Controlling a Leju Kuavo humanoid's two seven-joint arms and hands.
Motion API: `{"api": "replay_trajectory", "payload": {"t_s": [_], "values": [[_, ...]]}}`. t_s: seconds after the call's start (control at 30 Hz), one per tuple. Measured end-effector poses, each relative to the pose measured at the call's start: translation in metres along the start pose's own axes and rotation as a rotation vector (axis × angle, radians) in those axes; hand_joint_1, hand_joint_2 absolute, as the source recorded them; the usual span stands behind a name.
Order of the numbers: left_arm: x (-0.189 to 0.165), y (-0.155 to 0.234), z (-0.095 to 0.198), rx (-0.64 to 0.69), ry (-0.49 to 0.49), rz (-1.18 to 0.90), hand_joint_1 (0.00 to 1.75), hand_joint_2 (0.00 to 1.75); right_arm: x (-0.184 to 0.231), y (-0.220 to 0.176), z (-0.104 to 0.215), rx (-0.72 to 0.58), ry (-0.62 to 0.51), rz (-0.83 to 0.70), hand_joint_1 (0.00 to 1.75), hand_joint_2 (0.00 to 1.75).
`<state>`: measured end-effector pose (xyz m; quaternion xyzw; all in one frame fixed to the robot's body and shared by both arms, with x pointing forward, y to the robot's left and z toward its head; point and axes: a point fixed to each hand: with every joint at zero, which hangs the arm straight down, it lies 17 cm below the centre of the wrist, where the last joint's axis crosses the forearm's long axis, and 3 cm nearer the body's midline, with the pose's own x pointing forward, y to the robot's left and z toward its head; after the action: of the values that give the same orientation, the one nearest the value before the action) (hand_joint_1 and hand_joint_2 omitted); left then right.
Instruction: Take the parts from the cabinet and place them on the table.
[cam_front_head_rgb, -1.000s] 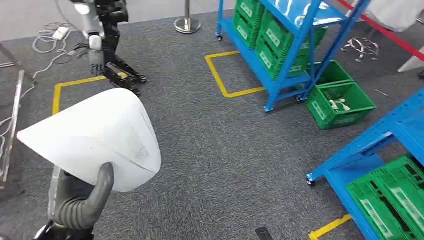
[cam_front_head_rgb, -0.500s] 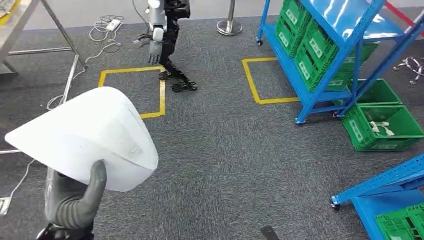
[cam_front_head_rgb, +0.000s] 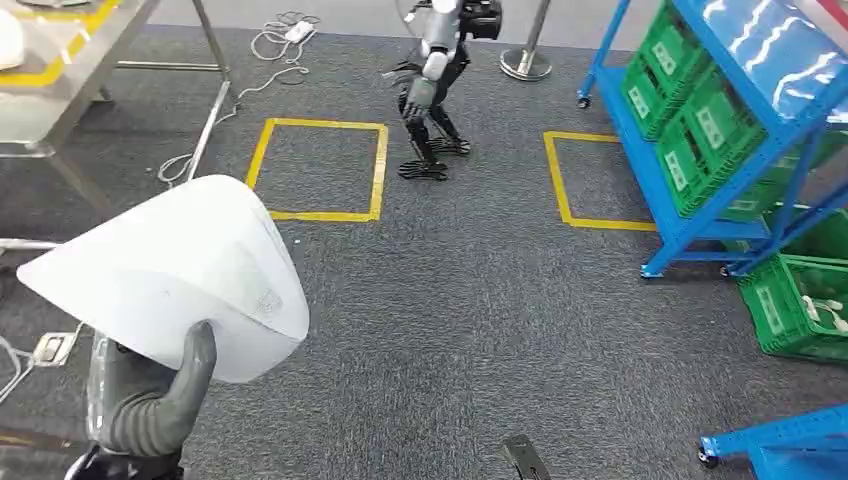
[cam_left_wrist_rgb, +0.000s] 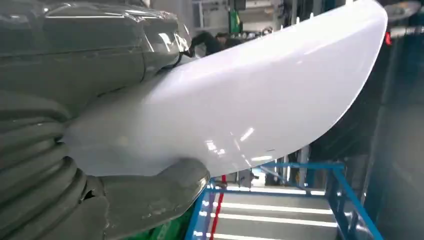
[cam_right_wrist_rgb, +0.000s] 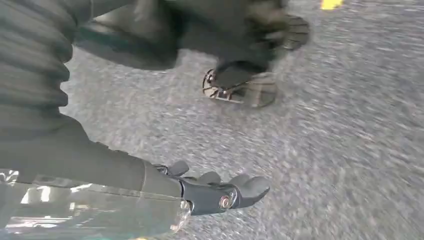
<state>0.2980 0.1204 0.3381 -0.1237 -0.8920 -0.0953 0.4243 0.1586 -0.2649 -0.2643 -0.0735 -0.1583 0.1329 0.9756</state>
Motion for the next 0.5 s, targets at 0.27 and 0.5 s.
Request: {"api": "replay_trajectory", "payload": {"t_s": [0.27,0.5], "values": [[0.000,-0.001,0.001,-0.007,0.001,-0.003,1.75,1.75,-0.017,-0.006,0.000,-0.011,0.028,0.006,0.00,1.75],[0.004,-0.002,0.001,-0.012,-0.023,0.002,1.75,1.75,0.005,-0.009,-0.002,-0.016,-0.001,0.023,0.00,1.75]]}}
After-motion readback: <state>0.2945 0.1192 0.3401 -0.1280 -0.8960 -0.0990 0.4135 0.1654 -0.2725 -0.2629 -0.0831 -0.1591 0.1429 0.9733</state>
